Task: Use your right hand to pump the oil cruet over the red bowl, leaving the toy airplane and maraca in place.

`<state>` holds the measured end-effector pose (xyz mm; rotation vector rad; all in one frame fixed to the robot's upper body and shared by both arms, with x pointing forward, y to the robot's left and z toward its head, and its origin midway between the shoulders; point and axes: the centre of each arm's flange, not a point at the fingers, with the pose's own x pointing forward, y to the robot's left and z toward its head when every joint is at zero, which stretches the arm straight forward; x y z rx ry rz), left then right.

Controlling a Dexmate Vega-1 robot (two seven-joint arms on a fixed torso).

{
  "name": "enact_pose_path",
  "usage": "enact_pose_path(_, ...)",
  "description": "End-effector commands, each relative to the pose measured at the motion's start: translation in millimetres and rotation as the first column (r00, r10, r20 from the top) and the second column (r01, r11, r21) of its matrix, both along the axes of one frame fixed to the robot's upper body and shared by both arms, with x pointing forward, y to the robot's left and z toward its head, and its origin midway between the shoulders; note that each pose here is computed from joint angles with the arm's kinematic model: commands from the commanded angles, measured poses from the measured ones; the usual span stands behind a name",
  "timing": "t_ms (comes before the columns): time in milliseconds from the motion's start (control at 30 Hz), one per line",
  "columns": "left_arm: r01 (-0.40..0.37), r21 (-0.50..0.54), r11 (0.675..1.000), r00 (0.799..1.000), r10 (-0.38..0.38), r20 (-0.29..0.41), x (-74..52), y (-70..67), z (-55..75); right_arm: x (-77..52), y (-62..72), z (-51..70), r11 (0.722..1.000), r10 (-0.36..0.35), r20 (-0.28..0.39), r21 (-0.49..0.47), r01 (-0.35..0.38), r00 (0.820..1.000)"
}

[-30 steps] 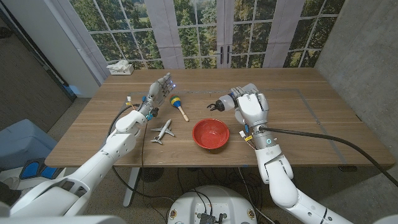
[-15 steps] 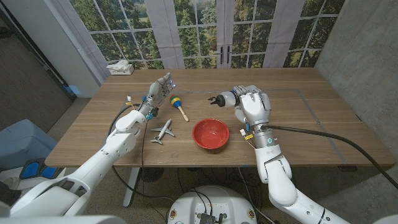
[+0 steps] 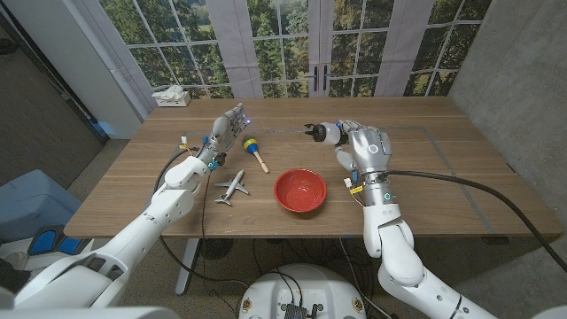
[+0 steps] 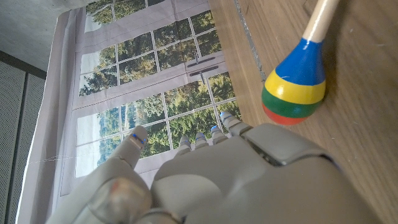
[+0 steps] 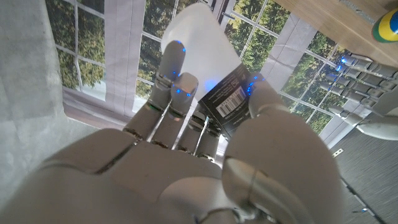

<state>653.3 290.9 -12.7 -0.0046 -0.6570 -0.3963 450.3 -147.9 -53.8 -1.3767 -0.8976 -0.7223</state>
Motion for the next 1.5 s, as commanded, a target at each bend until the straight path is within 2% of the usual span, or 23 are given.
enact_pose_path(33, -0.007, -0.006, 1.0, 1.0, 0.007, -0.001, -1.1, 1.2, -0.8, 7.0, -1.5, 10.4, 0.976, 0.148, -0.071, 0.174, -0.134, 0.986)
enact_pose_path(167, -0.01, -0.008, 1.0, 1.0, 0.01, 0.0, -1.6, 1.7, -1.0, 10.6, -2.8, 13.9, 0.96, 0.197, -0.095, 0.222, -0.172, 0.976)
enact_pose_path(400, -0.012, -0.009, 1.0, 1.0, 0.012, 0.0, -1.9, 2.0, -0.7, 15.0, -3.2, 17.6, 0.945, 0.234, -0.101, 0.257, -0.202, 0.967)
enact_pose_path(600, -0.014, -0.009, 1.0, 1.0, 0.014, -0.001, -1.9, 2.5, -0.2, 19.4, -3.9, 21.5, 0.923, 0.28, -0.122, 0.308, -0.232, 0.952)
enact_pose_path(1133, -0.023, -0.023, 0.999, 1.0, 0.023, -0.002, -3.9, 8.0, -3.6, 35.8, -3.0, 38.1, 0.845, 0.41, -0.189, 0.447, -0.294, 0.892)
enact_pose_path(1367, -0.027, -0.027, 0.999, 1.0, 0.027, 0.001, -4.6, 11.4, -4.2, 44.0, -1.7, 44.7, 0.846, 0.407, -0.221, 0.456, -0.275, 0.886)
enact_pose_path(1500, -0.028, -0.03, 0.999, 1.0, 0.028, 0.002, -4.2, 12.8, -3.8, 50.0, -1.7, 48.4, 0.845, 0.411, -0.253, 0.467, -0.261, 0.876)
